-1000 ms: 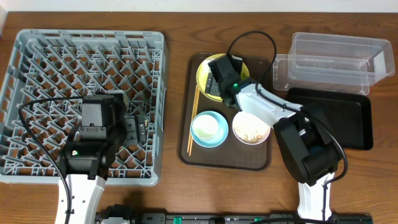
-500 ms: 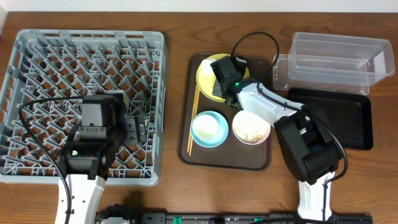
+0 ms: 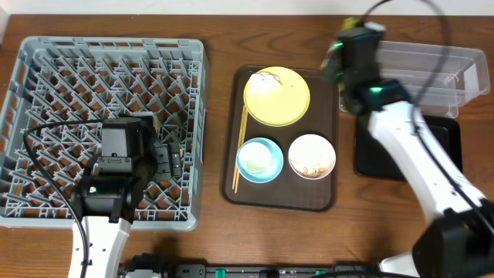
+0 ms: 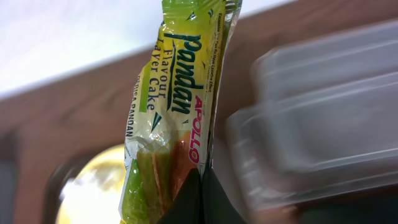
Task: Sort waste into correct bins and load items into the dishwasher
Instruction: 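Carry the wrapper with the right gripper into the clear bin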
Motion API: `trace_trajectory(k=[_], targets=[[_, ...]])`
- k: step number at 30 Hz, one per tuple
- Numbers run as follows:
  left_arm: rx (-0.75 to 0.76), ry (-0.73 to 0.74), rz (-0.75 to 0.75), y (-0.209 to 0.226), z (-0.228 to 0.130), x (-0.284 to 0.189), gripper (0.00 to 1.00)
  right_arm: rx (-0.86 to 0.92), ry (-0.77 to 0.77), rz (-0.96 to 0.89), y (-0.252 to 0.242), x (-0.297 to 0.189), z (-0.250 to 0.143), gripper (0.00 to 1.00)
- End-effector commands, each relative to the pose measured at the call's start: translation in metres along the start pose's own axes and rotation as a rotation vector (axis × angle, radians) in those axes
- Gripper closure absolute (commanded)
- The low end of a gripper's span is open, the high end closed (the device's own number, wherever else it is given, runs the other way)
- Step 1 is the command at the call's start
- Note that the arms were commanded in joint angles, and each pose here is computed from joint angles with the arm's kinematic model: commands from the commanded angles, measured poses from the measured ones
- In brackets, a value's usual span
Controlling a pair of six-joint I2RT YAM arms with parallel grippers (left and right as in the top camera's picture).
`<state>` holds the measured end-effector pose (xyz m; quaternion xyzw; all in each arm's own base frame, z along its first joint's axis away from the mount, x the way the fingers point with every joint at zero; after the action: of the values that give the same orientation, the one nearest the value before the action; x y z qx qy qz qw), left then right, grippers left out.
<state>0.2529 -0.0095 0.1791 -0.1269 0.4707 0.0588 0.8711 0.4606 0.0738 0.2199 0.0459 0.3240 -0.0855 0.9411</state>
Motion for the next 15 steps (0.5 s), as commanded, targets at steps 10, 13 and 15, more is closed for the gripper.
trace_trajectory(k=[10,13,15], targets=[[-0.01,-0.022,-0.01,-0.003,0.007,-0.006,0.11,0.206,0.063,-0.285,-0.149,0.04,-0.001,0.86],[-0.01,-0.022,-0.01,-0.003,0.007,-0.006,0.11,0.237,0.091,-0.21,-0.15,0.046,-0.005,0.69],[-0.01,-0.022,-0.01,-0.003,0.007,-0.006,0.11,0.251,0.101,-0.15,-0.145,0.047,-0.004,0.59]])
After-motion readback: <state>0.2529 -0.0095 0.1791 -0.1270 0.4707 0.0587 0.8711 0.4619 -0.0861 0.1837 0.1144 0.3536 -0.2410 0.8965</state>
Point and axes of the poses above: each gripper's point midway between its finger pads, its own x axis out along the fingers, its own y axis along the line the jaws close on, z = x × y, the point moved 1 cm from there along -x, back along the fingers, and after that the axes turned 11 degrees about -x, right-handed, at the moved point
